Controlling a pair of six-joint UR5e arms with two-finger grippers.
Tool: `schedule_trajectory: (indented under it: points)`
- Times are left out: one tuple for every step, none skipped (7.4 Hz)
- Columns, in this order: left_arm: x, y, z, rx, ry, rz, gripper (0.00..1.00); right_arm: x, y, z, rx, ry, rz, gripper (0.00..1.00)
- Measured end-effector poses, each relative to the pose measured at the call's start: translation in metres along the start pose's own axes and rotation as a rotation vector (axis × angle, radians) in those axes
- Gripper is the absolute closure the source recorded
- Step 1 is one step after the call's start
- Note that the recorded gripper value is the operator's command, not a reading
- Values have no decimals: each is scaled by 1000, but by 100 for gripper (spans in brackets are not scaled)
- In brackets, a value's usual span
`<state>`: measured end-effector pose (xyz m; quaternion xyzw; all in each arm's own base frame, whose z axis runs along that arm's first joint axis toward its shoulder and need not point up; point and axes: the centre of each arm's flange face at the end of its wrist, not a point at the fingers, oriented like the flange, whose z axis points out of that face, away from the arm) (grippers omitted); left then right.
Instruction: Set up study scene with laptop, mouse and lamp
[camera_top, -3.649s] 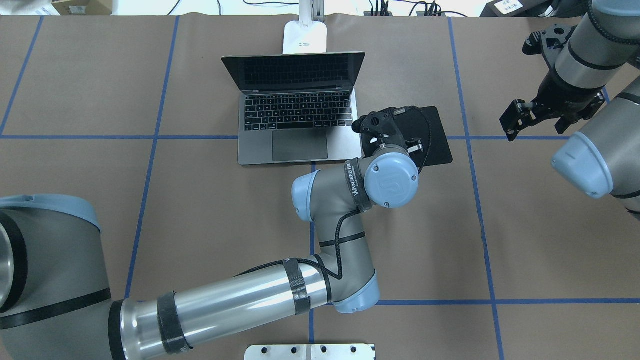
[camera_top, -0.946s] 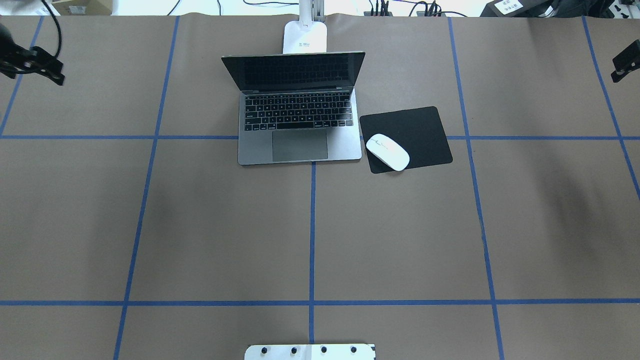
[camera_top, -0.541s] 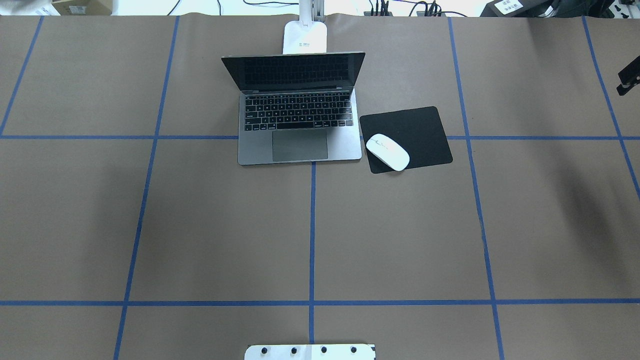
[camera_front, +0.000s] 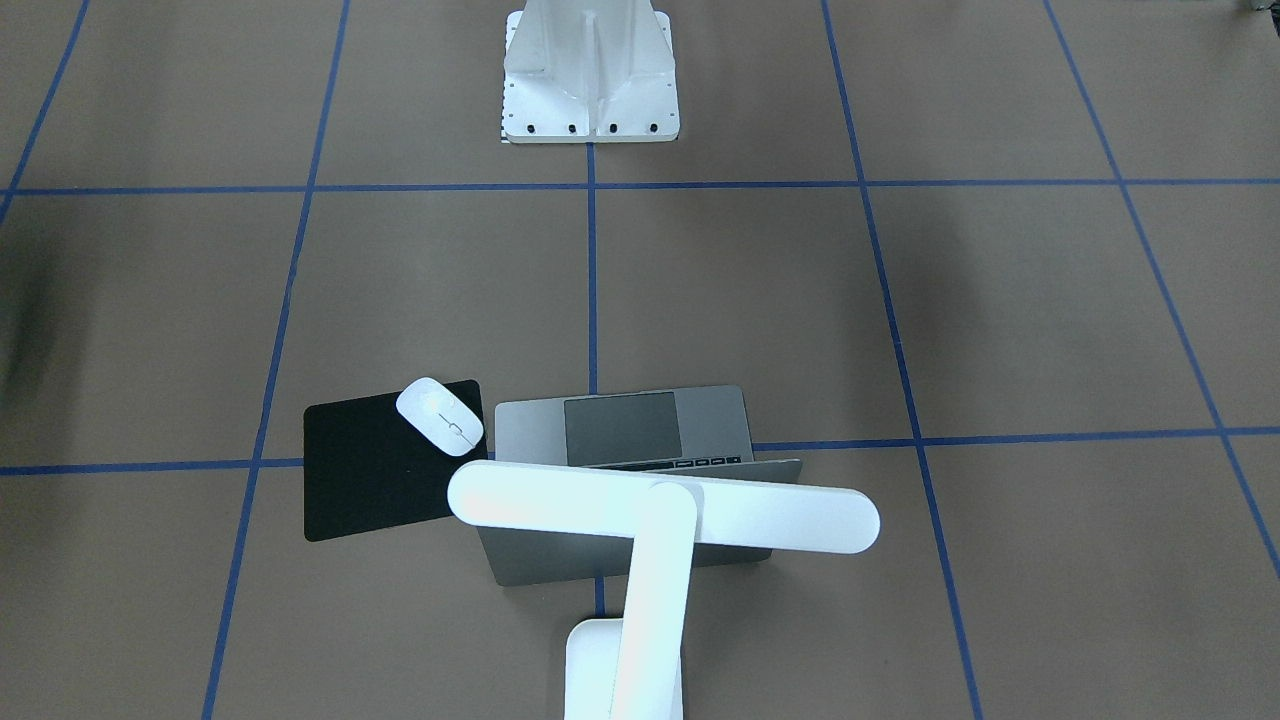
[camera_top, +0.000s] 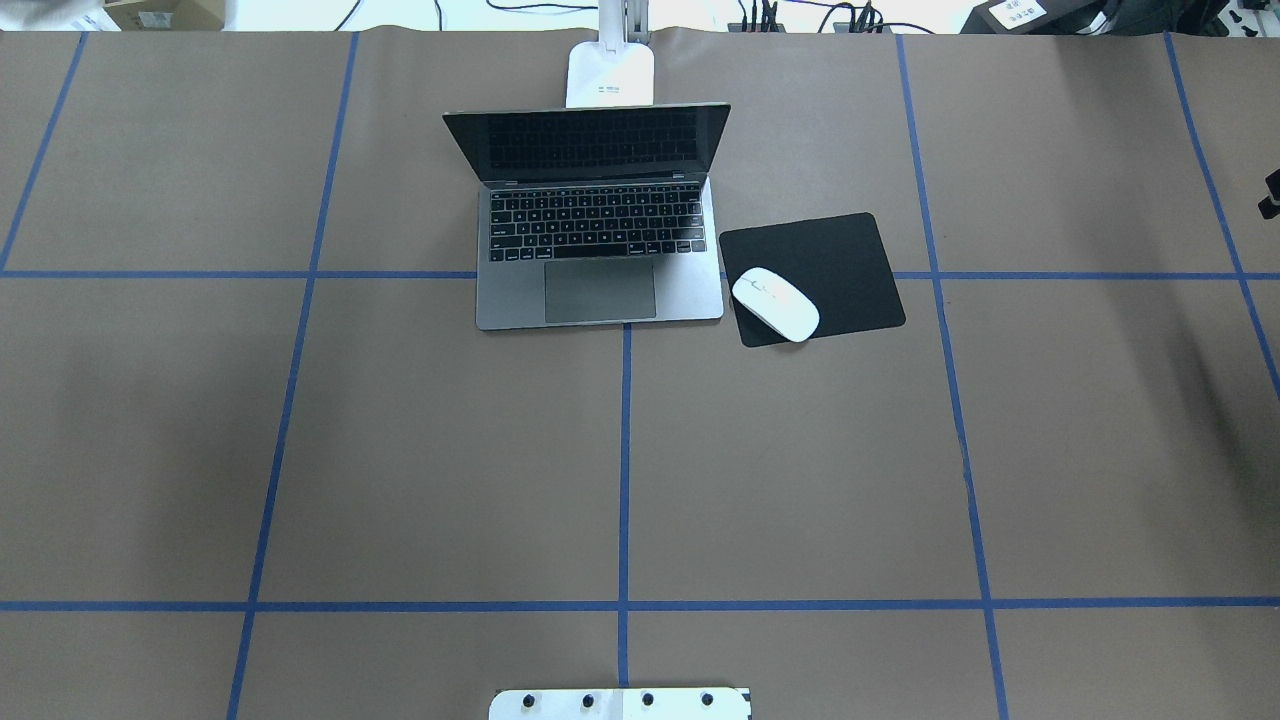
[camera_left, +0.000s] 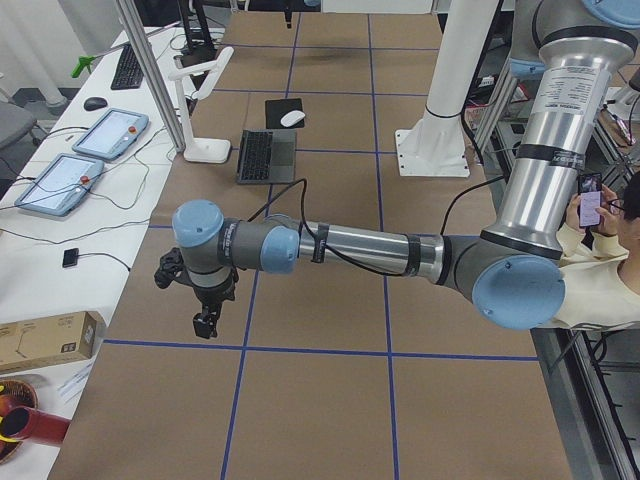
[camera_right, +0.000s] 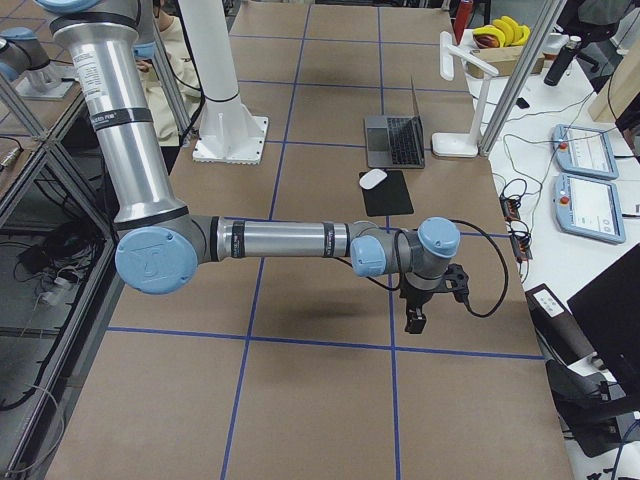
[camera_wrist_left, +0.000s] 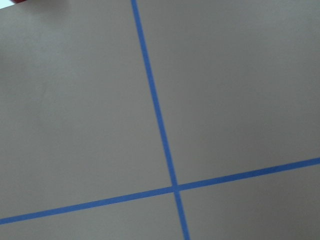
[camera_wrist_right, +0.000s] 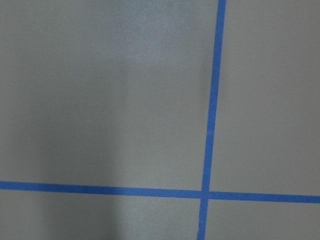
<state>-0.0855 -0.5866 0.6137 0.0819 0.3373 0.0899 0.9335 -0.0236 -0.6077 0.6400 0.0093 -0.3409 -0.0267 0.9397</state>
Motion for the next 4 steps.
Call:
schedule_trajectory:
  points:
    - [-33, 18, 3, -11, 1, 4, 1, 4, 1, 0, 2, -3, 3, 0]
    - [-56, 32, 3, -14, 7, 4, 1, 5, 2, 0, 3, -4, 4, 0]
    - [-66, 42, 4, -15, 16, 0, 1, 6, 2, -1, 4, -5, 5, 0]
    - [-71, 47, 6, -16, 21, -4, 1, 6, 2, -1, 4, -7, 7, 0]
